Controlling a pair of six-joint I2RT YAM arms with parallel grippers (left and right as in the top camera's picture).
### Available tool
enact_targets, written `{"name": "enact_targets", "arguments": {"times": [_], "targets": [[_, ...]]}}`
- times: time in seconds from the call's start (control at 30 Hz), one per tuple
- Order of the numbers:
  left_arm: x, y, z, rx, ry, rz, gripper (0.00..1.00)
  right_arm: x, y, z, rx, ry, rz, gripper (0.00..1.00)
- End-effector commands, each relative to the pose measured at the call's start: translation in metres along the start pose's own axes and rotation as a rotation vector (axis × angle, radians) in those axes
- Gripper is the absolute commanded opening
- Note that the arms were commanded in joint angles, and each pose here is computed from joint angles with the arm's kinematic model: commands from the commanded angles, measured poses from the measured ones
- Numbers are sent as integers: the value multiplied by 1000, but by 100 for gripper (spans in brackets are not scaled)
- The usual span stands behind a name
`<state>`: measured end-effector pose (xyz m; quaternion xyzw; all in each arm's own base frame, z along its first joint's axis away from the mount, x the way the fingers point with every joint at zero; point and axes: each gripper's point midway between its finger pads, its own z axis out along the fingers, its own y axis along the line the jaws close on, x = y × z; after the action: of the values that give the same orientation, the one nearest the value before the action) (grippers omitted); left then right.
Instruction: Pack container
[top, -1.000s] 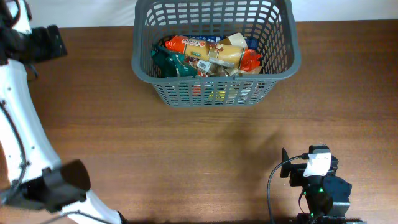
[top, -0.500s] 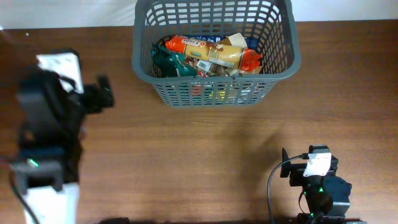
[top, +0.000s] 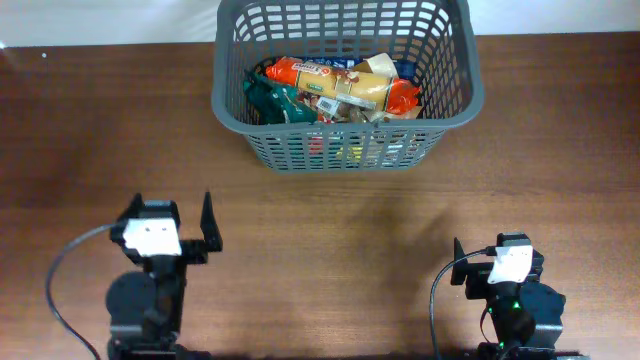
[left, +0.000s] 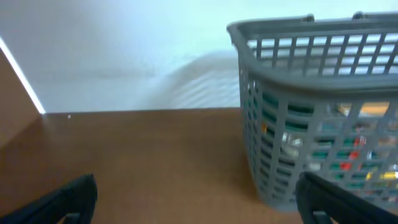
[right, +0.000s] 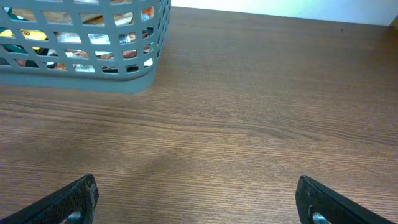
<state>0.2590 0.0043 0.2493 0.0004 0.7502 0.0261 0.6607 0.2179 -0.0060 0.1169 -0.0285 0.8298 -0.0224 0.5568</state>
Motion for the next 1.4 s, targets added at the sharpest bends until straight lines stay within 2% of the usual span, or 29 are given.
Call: {"name": "enact_targets", "arguments": {"times": [0.0,0.37,0.8,0.97,1.37], "targets": [[15,1,-4,-8,-28,-11,99,1,1,0,-7,-5,11,99],[70,-1,-5,-9,-50,-13,99,1,1,0,-7,-5,11,99],[81,11,-5,-60,-65,-19,99,1,1,0,-7,-5,11,99],[94,11,-4,-59,-22,-17,99,1,1,0,-6,-5,11,99],[93,11,-4,-59,-26,-17,99,1,1,0,-7,-5,11,99]]}}
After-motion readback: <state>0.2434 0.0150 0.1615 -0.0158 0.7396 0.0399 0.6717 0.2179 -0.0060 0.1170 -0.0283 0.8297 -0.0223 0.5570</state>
